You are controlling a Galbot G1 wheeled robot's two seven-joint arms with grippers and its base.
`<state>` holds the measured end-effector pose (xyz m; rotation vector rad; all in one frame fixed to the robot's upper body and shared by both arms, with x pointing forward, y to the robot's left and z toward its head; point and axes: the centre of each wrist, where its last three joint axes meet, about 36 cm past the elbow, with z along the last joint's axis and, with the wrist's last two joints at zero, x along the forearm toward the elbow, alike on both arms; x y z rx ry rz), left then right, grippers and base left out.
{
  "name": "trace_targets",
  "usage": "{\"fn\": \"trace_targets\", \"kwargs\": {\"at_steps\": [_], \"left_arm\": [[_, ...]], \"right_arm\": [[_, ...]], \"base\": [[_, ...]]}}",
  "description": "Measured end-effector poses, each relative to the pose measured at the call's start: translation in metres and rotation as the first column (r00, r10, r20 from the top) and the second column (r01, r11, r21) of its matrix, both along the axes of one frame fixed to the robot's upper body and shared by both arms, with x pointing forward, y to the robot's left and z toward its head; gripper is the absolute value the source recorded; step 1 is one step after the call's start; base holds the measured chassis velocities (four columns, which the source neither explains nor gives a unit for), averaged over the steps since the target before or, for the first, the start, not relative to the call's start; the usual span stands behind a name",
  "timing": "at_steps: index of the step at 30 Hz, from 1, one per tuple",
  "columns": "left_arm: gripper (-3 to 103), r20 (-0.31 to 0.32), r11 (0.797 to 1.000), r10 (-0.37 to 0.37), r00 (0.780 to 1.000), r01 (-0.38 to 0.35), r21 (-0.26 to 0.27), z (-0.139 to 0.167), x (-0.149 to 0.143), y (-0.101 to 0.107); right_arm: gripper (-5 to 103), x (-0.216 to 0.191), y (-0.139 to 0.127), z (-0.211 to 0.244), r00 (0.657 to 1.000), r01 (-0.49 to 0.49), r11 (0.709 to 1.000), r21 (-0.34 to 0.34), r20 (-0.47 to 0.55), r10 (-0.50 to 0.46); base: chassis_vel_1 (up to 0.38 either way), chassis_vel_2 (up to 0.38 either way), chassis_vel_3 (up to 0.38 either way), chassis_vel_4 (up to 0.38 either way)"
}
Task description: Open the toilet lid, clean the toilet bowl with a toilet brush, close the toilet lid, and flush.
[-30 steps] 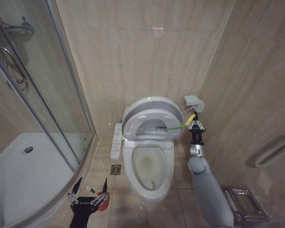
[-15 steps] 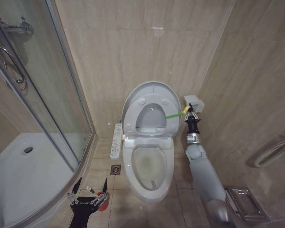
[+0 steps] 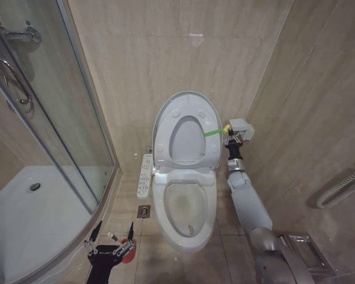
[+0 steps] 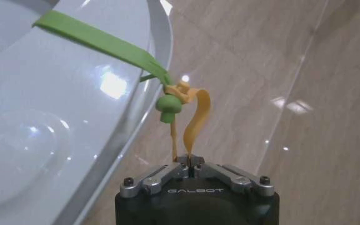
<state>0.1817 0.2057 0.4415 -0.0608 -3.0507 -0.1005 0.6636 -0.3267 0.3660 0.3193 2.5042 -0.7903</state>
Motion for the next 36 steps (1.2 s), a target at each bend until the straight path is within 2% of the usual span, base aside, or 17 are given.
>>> {"fn": "trace_targets", "kwargs": {"at_steps": [11,27,28,34,35,36], "left_arm": [[99,0.0,1.0,0.0,1.0,0.0,0.0,0.0,0.0,0.0],[99,0.0,1.0,0.0,1.0,0.0,0.0,0.0,0.0,0.0],[99,0.0,1.0,0.0,1.0,0.0,0.0,0.0,0.0,0.0],[99,0.0,1.0,0.0,1.0,0.0,0.0,0.0,0.0,0.0],[99,0.0,1.0,0.0,1.0,0.0,0.0,0.0,0.0,0.0],[99,0.0,1.0,0.0,1.0,0.0,0.0,0.0,0.0,0.0]], "right_arm": [[1,-0.001,0.002,-0.01,0.998,-0.016,1.0,0.005,-0.056,0.016],[1,-0.015,0.001,-0.009,0.999,0.009,1.0,0.024,-0.048,-0.007],[18,-0.018,0.001,-0.01,0.999,0.013,0.999,0.03,-0.04,-0.012],[18,-0.035,0.001,-0.007,1.0,0.023,0.999,0.047,0.015,-0.024],[46,-0.038,0.0,-0.008,0.999,0.026,0.998,0.049,0.022,-0.027],[46,-0.038,0.0,-0.008,0.999,0.026,0.998,0.049,0.022,-0.027]], "base": [[0.0,0.0,0.0,0.0],[0.0,0.0,0.0,0.0],[0.0,0.0,0.0,0.0],[0.0,0.0,0.0,0.0],[0.0,0.0,0.0,0.0],[0.0,0.0,0.0,0.0]]}}
